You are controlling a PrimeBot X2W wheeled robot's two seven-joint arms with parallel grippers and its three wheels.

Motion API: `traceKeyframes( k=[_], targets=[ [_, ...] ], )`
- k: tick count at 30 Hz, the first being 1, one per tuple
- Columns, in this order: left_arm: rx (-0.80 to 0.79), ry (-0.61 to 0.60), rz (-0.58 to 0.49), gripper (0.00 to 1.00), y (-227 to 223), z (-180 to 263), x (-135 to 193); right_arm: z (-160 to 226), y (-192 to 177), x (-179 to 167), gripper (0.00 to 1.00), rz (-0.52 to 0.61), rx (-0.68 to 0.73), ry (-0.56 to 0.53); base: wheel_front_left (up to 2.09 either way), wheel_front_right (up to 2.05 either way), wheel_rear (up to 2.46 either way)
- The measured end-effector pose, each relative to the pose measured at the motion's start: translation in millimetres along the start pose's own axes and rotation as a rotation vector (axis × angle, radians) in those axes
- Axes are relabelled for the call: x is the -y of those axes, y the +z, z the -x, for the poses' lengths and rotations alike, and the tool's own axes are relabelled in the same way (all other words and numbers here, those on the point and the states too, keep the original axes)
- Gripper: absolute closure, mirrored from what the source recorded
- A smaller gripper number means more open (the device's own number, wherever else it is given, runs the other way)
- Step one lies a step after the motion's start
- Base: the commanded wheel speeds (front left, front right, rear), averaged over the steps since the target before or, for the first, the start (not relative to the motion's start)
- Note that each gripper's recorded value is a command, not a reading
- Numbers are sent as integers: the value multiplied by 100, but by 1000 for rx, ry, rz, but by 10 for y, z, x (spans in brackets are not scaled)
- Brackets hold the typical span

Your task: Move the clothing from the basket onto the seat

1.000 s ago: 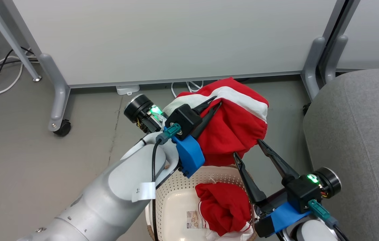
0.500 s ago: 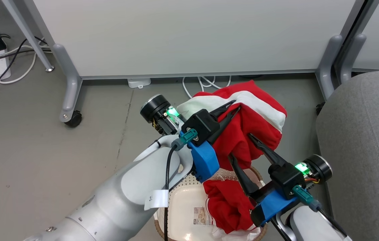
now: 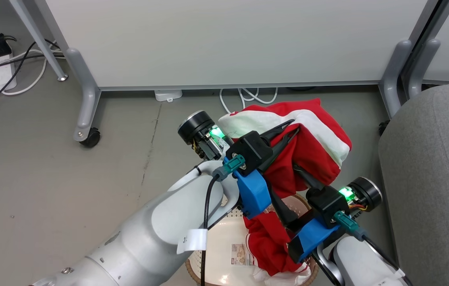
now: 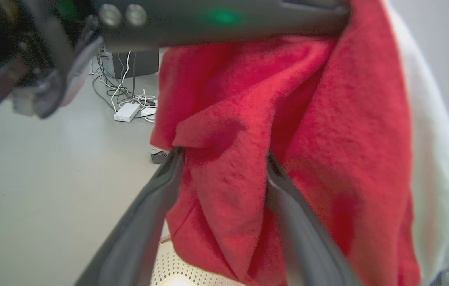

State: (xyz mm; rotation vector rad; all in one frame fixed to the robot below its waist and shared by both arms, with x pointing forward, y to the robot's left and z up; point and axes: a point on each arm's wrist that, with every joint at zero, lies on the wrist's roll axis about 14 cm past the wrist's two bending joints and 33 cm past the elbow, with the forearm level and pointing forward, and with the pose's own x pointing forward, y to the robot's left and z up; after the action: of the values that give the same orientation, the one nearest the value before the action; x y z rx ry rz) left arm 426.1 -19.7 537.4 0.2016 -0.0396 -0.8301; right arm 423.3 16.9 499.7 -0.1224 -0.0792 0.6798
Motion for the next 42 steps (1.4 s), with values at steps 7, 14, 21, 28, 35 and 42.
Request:
traceKeyframes(
  k=[7, 14, 21, 28, 35, 42],
  targets=[
    [2, -3, 3, 100, 3, -8, 12, -20, 3, 11, 100, -6, 0, -5, 0, 0, 0],
    [0, -4, 4, 100, -2, -15, 14, -16, 1, 25, 100, -9, -1, -11, 0, 0, 0],
    [0, -7, 3, 100, -7, -33, 8, -12, -16, 49, 100, -14, -4, -20, 0, 0, 0],
    [2, -4, 1, 0, -9, -44, -8, -9, -32, 71, 100, -21, -7, -27, 0, 0, 0],
    [7, -2, -5, 0, 6, -60, -25, 1, -41, 105, 100, -25, -8, -38, 0, 0, 0],
    [10, -12, -7, 0, 5, -97, -2, 48, -46, 226, 100, -39, -7, -80, 0, 0, 0]
  ],
)
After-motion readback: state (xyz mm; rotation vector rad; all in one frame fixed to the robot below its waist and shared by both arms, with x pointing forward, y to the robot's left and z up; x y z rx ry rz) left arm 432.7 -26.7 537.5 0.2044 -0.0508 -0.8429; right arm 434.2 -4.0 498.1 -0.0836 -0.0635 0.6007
